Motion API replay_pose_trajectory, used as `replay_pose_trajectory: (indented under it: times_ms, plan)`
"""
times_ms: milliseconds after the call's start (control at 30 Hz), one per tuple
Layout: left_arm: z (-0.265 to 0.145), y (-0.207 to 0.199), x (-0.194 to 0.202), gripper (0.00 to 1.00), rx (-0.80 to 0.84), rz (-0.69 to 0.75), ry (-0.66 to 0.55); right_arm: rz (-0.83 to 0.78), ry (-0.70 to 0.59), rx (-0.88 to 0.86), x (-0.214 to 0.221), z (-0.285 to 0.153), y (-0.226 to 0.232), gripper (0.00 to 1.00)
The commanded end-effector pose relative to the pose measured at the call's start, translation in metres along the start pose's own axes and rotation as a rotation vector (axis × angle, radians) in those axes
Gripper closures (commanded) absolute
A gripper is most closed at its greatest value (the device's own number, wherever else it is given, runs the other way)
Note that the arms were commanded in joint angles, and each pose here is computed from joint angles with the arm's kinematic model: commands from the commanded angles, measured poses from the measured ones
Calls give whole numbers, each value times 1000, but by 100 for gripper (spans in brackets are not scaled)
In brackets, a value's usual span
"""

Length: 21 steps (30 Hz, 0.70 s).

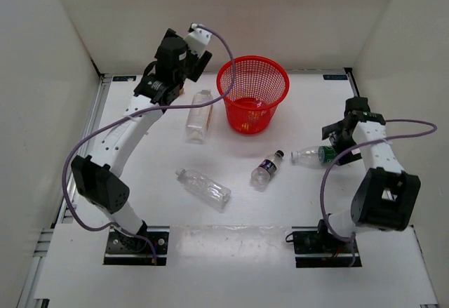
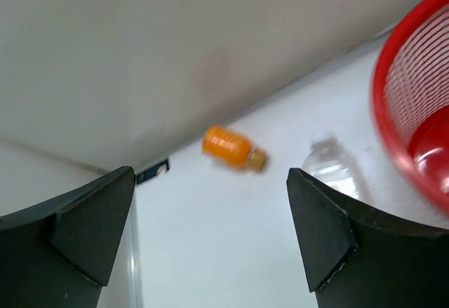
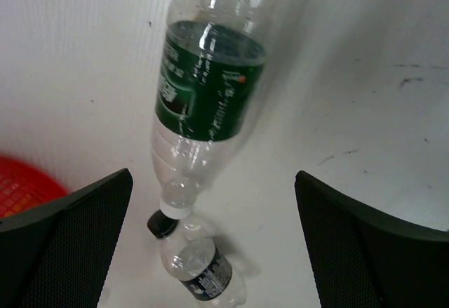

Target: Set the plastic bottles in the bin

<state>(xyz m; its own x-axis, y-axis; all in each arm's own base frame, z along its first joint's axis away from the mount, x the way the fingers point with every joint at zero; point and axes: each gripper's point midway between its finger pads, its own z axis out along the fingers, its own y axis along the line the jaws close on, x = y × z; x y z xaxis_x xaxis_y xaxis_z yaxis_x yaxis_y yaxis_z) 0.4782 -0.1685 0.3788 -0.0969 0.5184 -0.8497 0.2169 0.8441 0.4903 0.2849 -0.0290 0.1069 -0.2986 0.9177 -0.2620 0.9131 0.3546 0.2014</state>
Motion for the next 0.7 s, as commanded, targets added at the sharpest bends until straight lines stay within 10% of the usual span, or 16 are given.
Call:
replay_pose_trajectory:
  times_ms: [0, 400, 667]
  plan:
    - [-27, 37, 40, 0, -111, 14, 100, 4, 29, -33, -5, 10, 26, 0]
    - [-74, 105, 130, 0, -271, -89, 279, 18, 42, 76, -1, 79, 25, 7]
    - [-99, 116, 171, 0, -294, -154, 387, -101, -44, 67, -8, 70, 21, 73]
